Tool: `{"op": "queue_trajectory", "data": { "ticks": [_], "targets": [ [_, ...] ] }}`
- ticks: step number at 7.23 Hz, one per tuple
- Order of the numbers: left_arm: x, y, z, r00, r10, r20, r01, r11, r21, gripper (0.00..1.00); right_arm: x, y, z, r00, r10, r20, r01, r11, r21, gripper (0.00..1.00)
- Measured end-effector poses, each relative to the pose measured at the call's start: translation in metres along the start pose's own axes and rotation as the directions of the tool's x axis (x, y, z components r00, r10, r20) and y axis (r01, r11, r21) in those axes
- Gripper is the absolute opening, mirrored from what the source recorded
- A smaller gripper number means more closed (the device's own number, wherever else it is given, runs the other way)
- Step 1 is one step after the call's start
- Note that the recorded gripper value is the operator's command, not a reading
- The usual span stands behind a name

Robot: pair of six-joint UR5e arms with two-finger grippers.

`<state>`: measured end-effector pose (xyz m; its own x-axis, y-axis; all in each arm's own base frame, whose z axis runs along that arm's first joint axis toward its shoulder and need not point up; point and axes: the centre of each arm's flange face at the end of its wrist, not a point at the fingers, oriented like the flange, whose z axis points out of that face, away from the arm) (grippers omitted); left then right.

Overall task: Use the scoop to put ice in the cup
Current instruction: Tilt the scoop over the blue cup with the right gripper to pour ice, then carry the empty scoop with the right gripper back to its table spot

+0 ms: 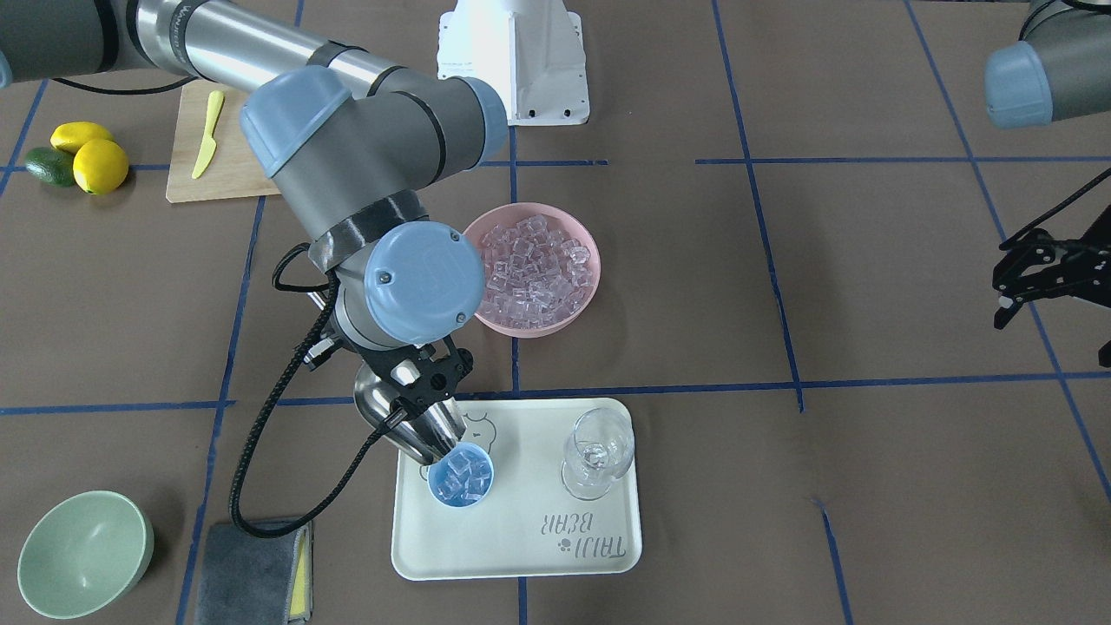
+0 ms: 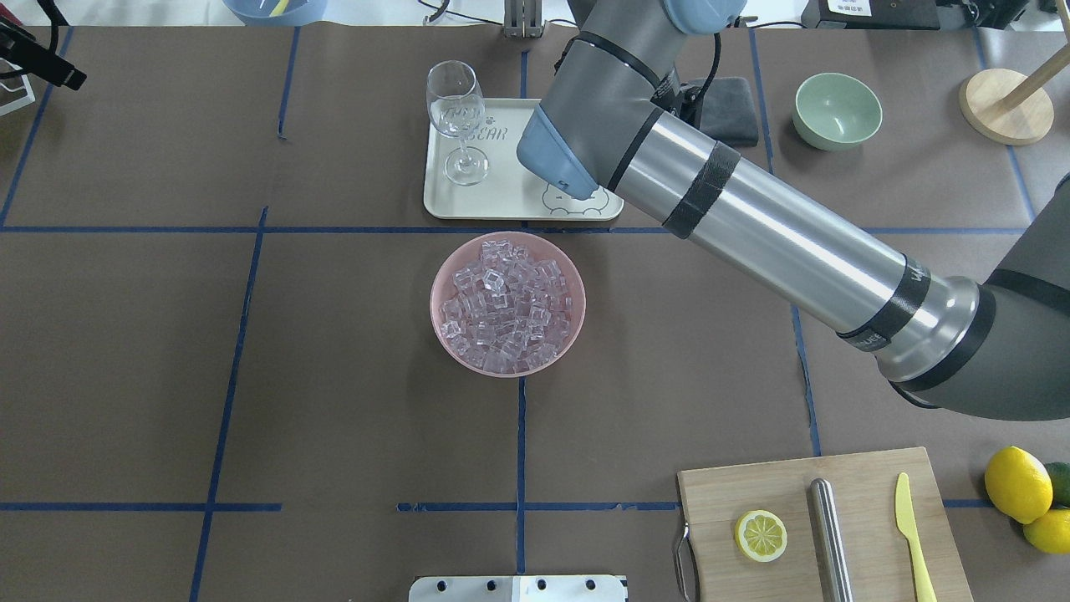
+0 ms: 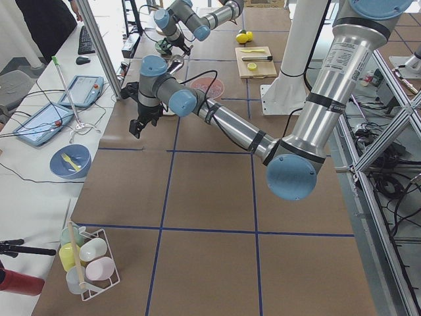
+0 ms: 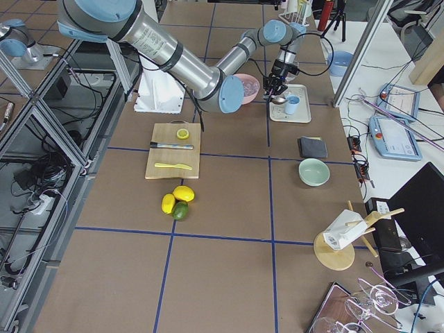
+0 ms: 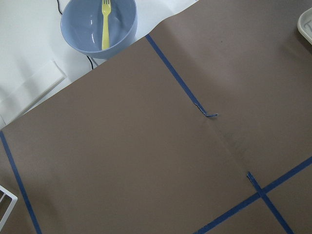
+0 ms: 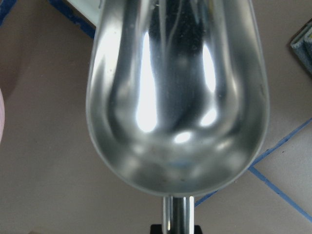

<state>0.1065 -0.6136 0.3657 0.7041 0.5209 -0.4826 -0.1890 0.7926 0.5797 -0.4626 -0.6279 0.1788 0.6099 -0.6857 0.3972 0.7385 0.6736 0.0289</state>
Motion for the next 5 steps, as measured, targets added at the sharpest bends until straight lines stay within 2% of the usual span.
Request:
{"op": "queue_trajectory", "data": {
  "ticks": [3,5],
  "targets": [
    [0.0,0.0,0.0,1.0,-0.002,0.0,0.002,1.0,-0.001,1.0,0.004,0.007,-0.012,1.0,0.008,-0.002,-0.008,1.0,0.011,0.0],
    [-0.001,0.001,-0.001,1.0,-0.008,0.001,0.008,1.0,-0.001,1.0,0.031,0.028,-0.047,0.998,0.053,0.037,-0.056,0.996,0.074,0.0]
  ]
}}
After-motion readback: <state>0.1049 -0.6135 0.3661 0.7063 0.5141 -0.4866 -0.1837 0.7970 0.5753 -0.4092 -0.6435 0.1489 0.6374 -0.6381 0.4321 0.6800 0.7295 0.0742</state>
